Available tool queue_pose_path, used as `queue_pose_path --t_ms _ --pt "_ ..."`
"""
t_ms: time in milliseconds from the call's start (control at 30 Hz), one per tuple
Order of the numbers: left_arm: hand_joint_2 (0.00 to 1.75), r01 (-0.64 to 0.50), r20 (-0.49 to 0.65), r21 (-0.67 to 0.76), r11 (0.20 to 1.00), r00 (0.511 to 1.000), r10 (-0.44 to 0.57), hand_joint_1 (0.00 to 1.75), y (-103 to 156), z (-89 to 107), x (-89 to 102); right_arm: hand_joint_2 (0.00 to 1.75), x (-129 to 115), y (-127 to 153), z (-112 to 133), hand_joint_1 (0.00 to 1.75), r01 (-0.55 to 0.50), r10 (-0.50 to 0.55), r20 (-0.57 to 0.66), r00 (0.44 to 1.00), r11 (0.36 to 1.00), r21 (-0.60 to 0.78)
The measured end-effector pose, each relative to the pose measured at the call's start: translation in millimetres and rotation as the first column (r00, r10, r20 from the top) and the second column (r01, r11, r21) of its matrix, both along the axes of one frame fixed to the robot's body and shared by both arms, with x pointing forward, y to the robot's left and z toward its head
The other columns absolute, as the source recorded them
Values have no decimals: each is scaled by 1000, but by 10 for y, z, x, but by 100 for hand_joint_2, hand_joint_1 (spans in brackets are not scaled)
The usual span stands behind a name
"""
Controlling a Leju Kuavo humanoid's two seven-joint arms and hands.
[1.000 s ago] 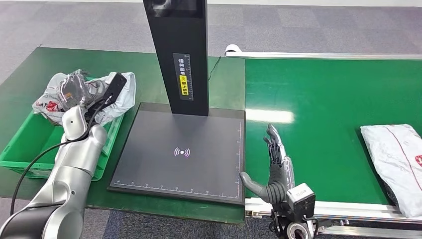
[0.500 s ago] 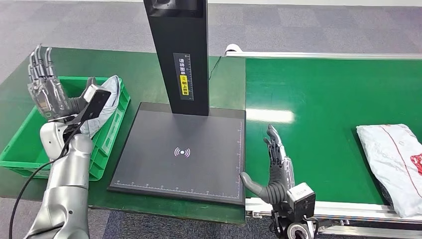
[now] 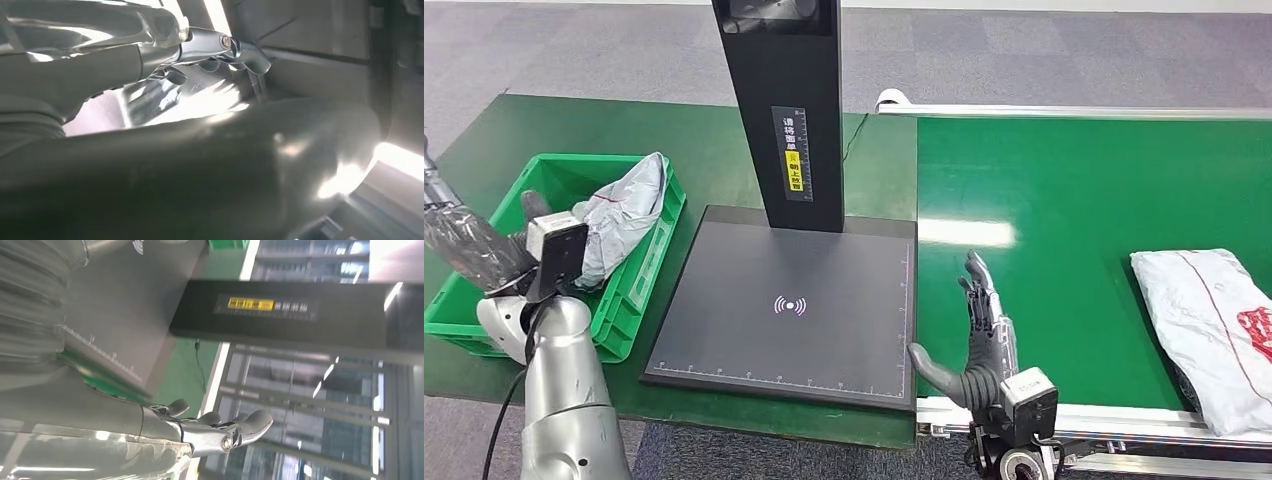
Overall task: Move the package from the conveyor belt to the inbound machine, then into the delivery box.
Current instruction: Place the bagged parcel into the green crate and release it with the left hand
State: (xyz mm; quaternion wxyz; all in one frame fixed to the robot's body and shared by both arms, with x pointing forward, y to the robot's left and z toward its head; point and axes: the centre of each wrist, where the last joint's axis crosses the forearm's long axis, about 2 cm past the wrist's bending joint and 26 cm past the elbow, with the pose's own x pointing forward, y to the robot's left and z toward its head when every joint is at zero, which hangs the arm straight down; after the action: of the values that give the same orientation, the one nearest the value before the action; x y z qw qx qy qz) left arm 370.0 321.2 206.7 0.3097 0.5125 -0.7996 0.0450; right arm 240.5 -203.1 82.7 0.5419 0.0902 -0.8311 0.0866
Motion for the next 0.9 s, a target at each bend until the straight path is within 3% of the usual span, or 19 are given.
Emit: queue_pose_path --t_ms 67,100,167,233,400,467,567,767,900 --pt "131 199 -32 -198 960 977 -209 0 -156 -111 -65 175 13 -31 5 0 58 -58 -5 998 998 -8" --pt "175 332 -45 -280 901 933 -358 0 -271 -171 -111 175 28 -54 10 0 87 -87 -13 996 996 -9" --pt "175 580 -55 -387 717 761 -646 0 -523 -316 -237 175 72 -99 26 0 125 -125 -37 992 992 4" --pt "175 726 -46 -460 511 555 -830 0 -734 -502 -411 175 105 -128 24 0 133 -131 -71 989 991 23" --pt "175 768 39 -629 119 184 -982 0 -1038 -1034 -913 175 97 -155 -49 0 111 -107 -137 985 993 27" --pt "175 738 71 -675 26 100 -992 0 -1104 -1181 -1039 175 104 -147 -72 0 93 -88 -155 984 995 30" --pt "175 695 1 -716 65 94 -996 0 -1157 -1317 -1129 175 126 -130 -95 0 75 -65 -182 981 996 49" --pt "175 651 -164 -725 226 156 -974 0 -1207 -1428 -1200 175 176 -86 -141 0 62 -44 -239 970 996 70" --pt "175 642 -209 -715 278 184 -961 0 -1224 -1459 -1241 175 189 -67 -168 0 53 -32 -260 965 996 74"
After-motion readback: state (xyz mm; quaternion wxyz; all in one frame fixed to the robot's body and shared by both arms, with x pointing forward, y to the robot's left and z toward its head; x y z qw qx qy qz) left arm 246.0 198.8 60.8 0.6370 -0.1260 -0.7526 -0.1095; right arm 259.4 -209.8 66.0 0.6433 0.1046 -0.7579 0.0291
